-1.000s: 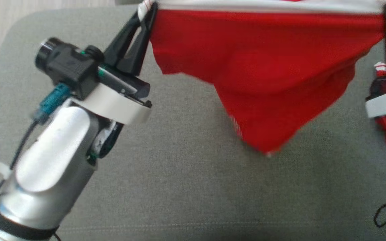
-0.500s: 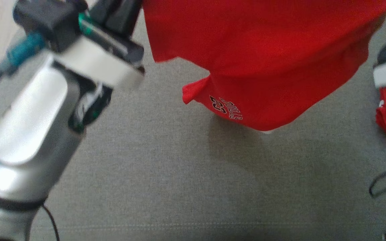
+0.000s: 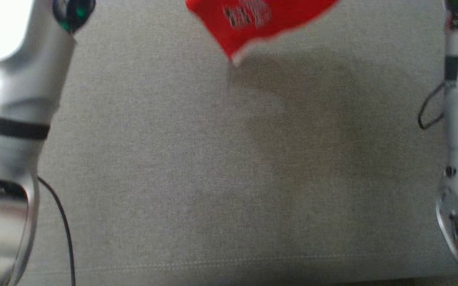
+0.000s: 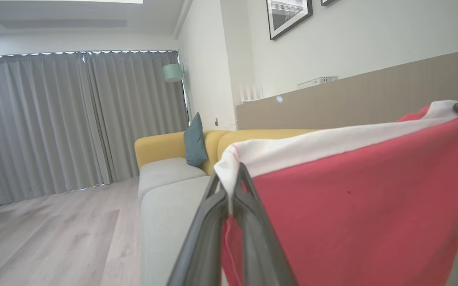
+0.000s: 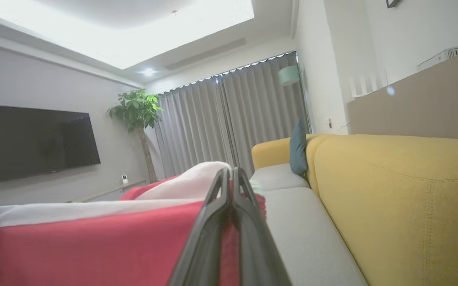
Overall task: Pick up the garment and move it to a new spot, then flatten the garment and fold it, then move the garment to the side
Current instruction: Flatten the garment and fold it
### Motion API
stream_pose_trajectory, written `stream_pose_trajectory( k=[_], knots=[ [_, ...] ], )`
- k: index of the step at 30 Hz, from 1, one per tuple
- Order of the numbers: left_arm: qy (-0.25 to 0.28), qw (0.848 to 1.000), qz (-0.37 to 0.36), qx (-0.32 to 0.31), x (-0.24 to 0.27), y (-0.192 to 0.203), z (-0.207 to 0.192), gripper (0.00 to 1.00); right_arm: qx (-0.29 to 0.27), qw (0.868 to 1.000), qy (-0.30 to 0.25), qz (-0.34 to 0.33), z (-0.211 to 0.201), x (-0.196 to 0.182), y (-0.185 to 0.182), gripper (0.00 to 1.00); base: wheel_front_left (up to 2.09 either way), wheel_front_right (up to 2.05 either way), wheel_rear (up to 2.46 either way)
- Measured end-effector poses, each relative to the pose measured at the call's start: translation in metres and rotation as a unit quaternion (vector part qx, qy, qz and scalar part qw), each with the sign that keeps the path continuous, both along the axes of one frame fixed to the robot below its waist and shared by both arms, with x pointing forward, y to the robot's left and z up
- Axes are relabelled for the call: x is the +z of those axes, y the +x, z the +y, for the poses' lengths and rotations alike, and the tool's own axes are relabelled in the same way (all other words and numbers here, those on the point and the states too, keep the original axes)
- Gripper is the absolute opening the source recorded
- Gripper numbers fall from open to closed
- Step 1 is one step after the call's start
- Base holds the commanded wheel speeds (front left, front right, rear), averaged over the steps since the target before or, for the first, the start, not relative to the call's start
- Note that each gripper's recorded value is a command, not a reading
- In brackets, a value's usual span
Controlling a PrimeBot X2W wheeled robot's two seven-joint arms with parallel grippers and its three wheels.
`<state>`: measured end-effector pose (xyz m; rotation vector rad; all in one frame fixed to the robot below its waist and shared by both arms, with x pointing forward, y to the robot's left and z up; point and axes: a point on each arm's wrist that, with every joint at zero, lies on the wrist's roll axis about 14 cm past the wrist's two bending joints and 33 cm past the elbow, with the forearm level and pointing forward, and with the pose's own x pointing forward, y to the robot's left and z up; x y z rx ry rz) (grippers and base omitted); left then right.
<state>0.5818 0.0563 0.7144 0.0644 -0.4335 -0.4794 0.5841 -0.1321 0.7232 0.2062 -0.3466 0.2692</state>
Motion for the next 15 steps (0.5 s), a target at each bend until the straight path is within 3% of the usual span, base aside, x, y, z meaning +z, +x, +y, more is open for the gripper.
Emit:
stream_pose_trajectory(
  k=[4,6,10,15],
  knots=[
    [-0.004,1.000,-0.020,0.002,0.016,0.013,-0.004,0.00,-0.005,1.000,0.013,-0.011,0.003,-0.003,0.020,0.00,0.00,0.00,0.00],
    [-0.014,1.000,0.003,0.010,0.001,0.023,-0.001,0.00,-0.004,1.000,0.006,0.016,0.008,-0.027,0.031,0.00,0.00,0.00,0.00],
    [-0.032,0.995,0.091,0.029,-0.070,0.037,0.009,0.00,0.003,0.996,-0.009,0.091,0.021,-0.099,0.042,0.00,0.00,0.00,0.00],
    [-0.062,0.976,0.204,0.047,-0.168,0.032,0.018,0.00,0.013,0.985,-0.022,0.171,0.029,-0.182,0.039,0.00,0.00,0.00,0.00]
  ],
)
